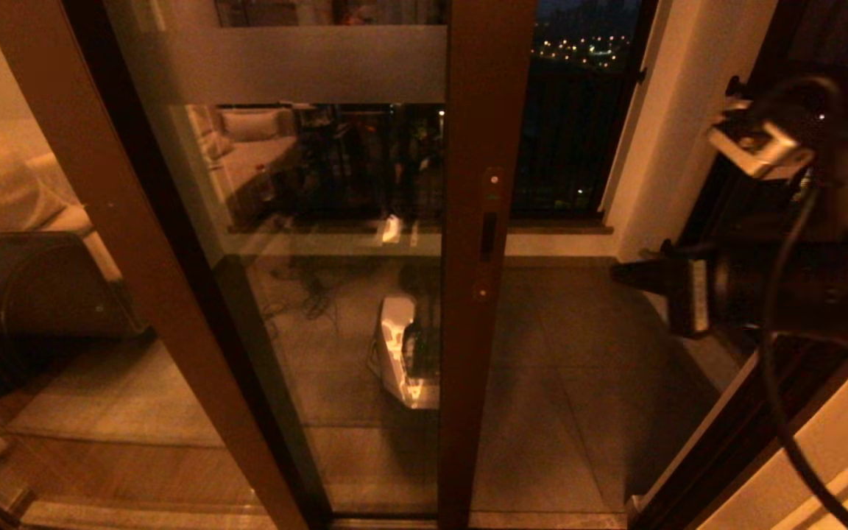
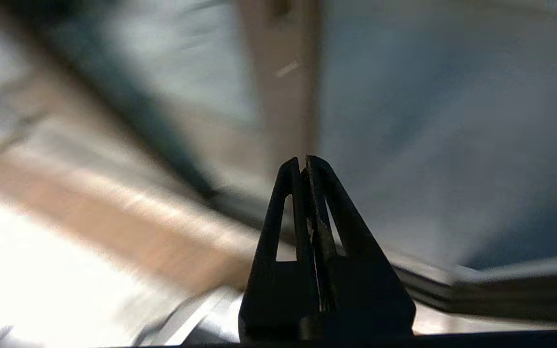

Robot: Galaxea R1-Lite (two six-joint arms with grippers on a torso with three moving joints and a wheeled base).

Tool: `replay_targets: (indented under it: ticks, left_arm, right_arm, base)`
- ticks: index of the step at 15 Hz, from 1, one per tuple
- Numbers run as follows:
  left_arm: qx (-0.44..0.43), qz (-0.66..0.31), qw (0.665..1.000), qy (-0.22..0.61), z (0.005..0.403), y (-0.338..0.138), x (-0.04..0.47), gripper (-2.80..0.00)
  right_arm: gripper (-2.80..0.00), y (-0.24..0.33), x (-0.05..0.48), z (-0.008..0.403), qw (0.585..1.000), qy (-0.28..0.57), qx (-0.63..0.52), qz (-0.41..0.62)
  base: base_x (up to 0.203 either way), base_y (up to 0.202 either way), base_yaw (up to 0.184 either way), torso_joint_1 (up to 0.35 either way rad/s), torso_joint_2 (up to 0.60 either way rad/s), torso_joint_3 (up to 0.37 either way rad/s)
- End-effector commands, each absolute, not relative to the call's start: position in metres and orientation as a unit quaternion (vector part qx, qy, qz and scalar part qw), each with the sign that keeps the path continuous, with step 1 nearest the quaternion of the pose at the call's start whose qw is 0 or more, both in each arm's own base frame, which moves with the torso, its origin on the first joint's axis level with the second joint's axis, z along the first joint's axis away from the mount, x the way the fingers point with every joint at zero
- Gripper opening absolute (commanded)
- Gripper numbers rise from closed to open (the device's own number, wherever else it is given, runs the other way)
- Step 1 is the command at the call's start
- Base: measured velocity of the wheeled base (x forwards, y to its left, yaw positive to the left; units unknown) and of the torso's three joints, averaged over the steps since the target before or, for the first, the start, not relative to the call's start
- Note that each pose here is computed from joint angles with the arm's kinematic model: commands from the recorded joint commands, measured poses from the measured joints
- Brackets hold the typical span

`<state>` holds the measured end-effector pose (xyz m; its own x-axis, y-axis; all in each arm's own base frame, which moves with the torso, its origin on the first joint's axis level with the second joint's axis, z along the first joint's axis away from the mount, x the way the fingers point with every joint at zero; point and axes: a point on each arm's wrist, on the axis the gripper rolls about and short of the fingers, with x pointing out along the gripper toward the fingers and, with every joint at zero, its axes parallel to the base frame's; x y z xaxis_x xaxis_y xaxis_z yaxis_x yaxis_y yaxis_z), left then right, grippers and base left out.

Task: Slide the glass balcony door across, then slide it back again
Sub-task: Close the slid door

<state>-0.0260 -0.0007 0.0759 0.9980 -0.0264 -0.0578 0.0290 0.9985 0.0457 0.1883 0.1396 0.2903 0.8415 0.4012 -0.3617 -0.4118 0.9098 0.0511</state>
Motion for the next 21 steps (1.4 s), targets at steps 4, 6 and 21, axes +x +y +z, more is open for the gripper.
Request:
replay_targets:
  ticks: [4, 6, 21]
  left_arm:
    - [0.023, -0.014, 0.999, 0.030, 0.076, -0.001, -0.026, -2.80]
    - [0.023, -0.014, 0.999, 0.030, 0.076, -0.001, -0.026, -2.80]
    - [0.023, -0.014, 0.999, 0.030, 0.076, -0.001, -0.026, -2.80]
  right_arm:
    - [0.00, 0.176, 0.233, 0.272, 0.973, 0.197, -0.038, 0.110]
    - [0.00, 0.181, 0.244, 0.271, 0.974, 0.197, -0.042, 0.107]
    - [0.00, 0.217, 0.325, 0.257, 0.977, 0.188, -0.059, 0.085]
  base:
    - [0.000, 0.000, 0.000, 0.000, 0.00, 0.000]
    - [0.000, 0.000, 0.000, 0.000, 0.00, 0.000]
    - [0.000, 0.000, 0.000, 0.000, 0.00, 0.000]
